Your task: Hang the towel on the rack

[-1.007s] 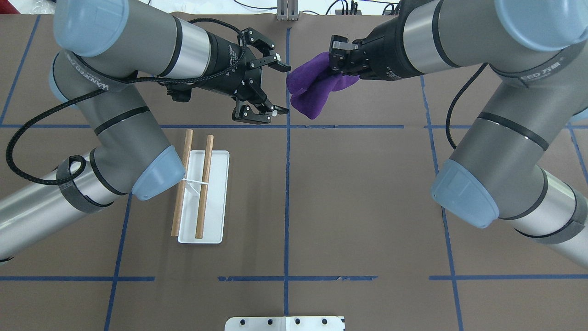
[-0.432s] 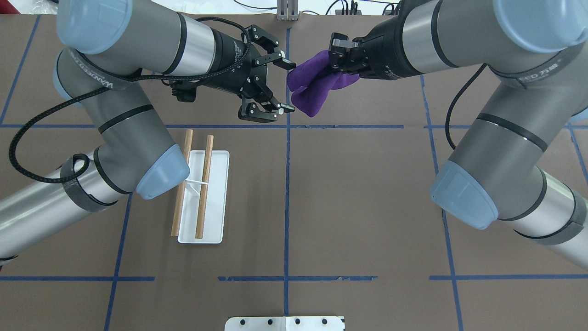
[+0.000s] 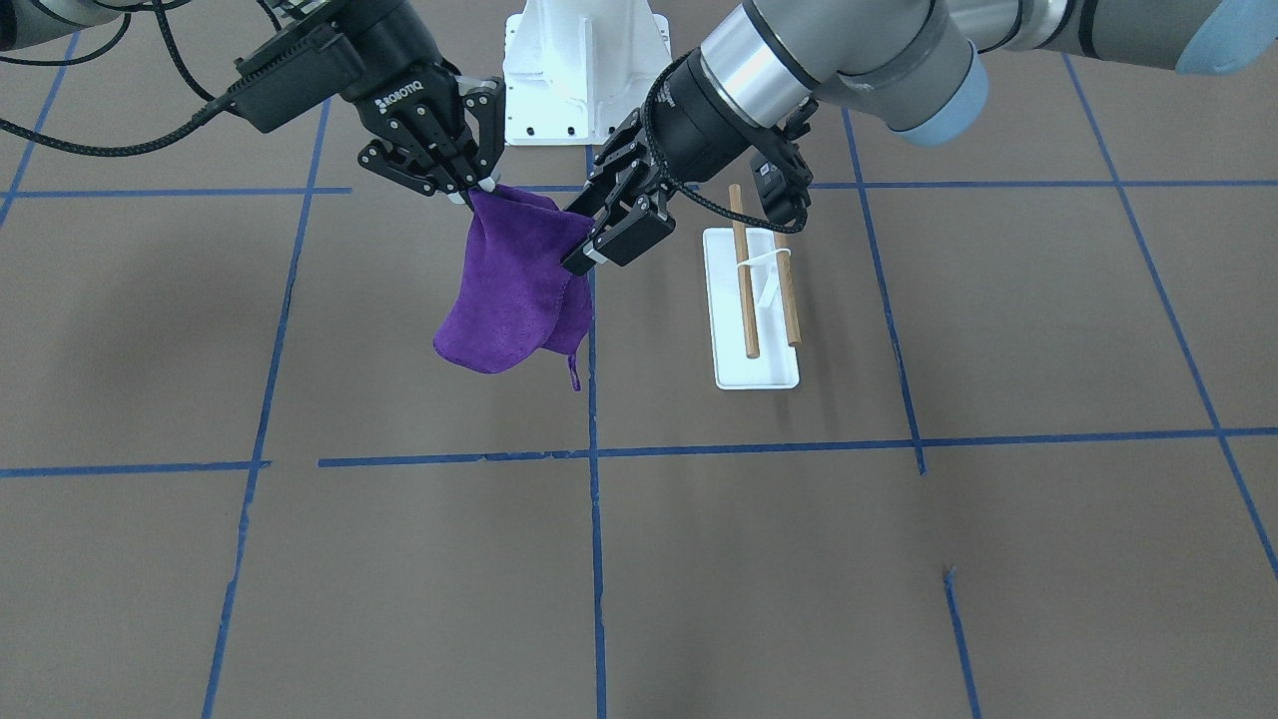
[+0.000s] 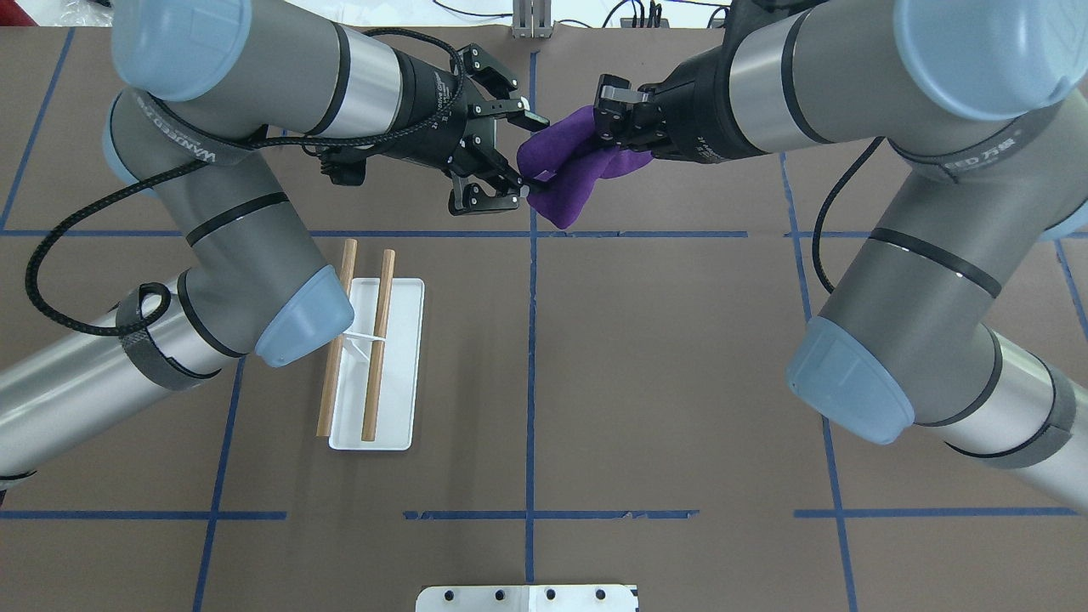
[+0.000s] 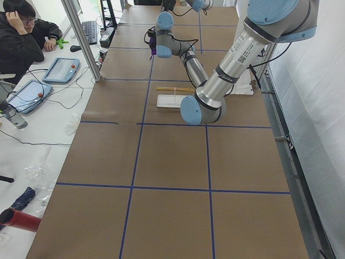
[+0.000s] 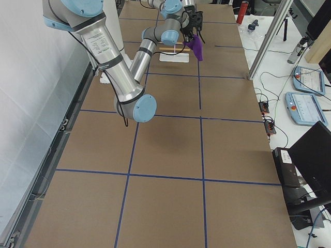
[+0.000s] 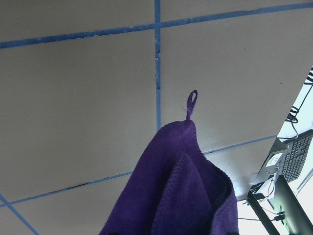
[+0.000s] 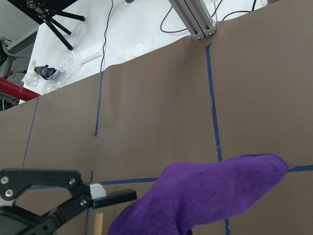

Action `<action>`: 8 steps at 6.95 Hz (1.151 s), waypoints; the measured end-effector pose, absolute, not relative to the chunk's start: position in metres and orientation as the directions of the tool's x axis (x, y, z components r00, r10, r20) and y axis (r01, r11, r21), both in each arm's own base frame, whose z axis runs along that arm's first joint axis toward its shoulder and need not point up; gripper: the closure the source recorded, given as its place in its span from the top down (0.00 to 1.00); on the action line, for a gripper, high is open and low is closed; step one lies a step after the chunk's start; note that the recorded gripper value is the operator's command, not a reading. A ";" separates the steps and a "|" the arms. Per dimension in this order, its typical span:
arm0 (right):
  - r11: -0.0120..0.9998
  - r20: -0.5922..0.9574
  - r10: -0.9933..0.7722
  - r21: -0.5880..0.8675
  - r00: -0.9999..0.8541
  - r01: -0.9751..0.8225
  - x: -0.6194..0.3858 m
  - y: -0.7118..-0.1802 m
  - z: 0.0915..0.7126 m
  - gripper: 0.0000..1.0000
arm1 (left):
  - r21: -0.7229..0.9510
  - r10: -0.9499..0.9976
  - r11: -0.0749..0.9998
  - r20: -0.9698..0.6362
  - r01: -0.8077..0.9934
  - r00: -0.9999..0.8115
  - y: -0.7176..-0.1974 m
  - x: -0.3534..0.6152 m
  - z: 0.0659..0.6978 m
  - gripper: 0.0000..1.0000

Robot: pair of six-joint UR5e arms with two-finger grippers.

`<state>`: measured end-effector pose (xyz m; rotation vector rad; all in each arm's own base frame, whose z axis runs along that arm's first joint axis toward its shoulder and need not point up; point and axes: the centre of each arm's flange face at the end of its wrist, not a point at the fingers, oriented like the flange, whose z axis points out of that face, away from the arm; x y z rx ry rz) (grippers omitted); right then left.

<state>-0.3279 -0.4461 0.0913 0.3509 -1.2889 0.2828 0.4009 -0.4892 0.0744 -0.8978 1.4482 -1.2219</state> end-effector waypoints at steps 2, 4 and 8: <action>0.910 0.965 0.011 0.099 0.262 -0.402 -0.332 -0.444 0.094 0.00 | -0.973 -0.945 0.224 -0.232 0.061 -0.229 -0.489 0.399 0.075 0.34; 0.910 0.963 0.016 0.098 0.269 -0.404 -0.333 -0.444 0.098 0.00 | -0.971 -0.943 0.231 -0.239 0.061 -0.231 -0.488 0.397 0.075 0.34; 0.910 0.962 0.020 0.096 0.273 -0.404 -0.333 -0.445 0.101 0.00 | -0.967 -0.939 0.246 -0.255 0.064 -0.230 -0.488 0.396 0.075 0.00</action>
